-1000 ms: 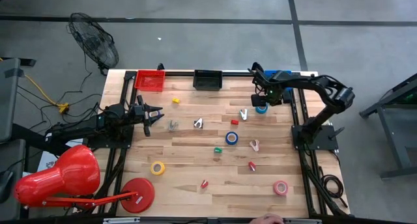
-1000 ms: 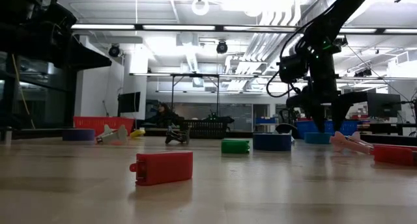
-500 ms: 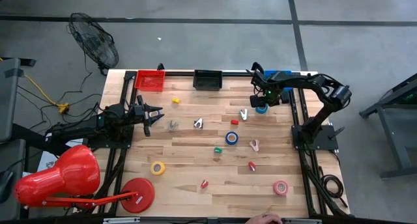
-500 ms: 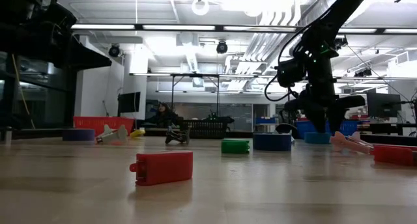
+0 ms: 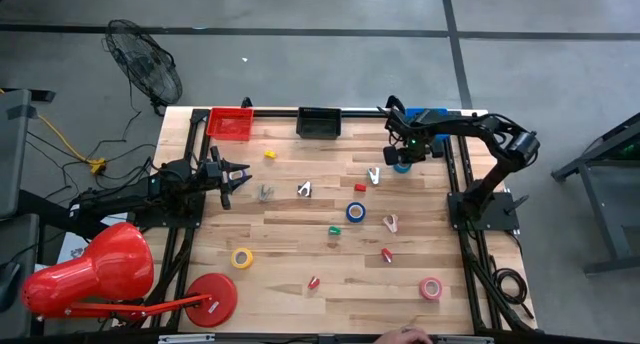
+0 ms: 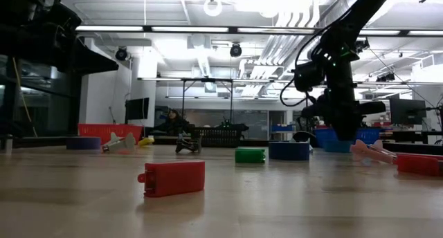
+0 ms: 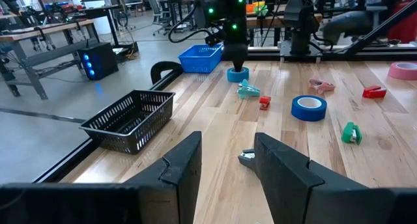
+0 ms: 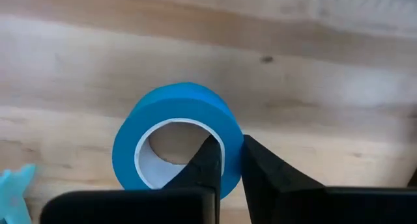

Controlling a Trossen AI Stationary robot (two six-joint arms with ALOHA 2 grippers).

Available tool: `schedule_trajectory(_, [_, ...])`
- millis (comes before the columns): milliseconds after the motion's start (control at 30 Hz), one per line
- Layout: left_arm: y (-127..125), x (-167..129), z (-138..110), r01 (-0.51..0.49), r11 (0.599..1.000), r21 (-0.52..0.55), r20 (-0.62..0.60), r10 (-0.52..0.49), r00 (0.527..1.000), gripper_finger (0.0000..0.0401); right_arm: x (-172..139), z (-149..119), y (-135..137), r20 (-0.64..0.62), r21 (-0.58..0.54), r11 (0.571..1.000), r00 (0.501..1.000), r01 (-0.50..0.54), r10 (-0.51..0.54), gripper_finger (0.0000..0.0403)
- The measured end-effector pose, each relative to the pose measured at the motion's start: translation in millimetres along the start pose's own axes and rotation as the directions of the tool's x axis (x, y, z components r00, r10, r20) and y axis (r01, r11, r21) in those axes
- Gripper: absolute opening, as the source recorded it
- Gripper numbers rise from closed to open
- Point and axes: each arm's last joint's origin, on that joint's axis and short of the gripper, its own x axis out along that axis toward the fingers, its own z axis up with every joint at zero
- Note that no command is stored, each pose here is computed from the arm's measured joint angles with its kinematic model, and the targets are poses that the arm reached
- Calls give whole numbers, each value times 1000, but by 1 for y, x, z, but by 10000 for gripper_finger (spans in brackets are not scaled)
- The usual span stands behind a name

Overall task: Pick and place Stapler, Stapler remover, tape
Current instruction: Put the light blue tape into the black bin

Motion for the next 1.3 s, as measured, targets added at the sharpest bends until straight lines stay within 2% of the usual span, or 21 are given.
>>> schedule_trajectory(200, [0,0,0,0,1000,0,0,0,1000,138,-30,5,10,90,-20,996,992,-88,90,28])
schedule_trajectory(367, [0,0,0,0,1000,0,0,0,1000,138,-68,22,31,176,-80,976,961,-200,212,28])
schedule_trajectory(467, [0,0,0,0,1000,0,0,0,1000,138,-89,38,47,233,-138,963,937,-233,260,28])
schedule_trajectory(600, [0,0,0,0,1000,0,0,0,1000,138,-107,63,69,284,-270,936,910,-227,303,28])
schedule_trajectory(800, [0,0,0,0,1000,0,0,0,1000,138,-110,95,110,281,-468,864,896,-185,343,28])
schedule_trajectory(967, [0,0,0,0,1000,0,0,0,1000,138,-106,113,143,265,-545,824,901,-153,342,28])
schedule_trajectory(1167, [0,0,0,0,1000,0,0,0,1000,138,-95,129,172,257,-556,817,904,-150,341,28])
schedule_trajectory(1300, [0,0,0,0,1000,0,0,0,1000,138,-86,136,184,253,-525,838,912,-151,323,29])
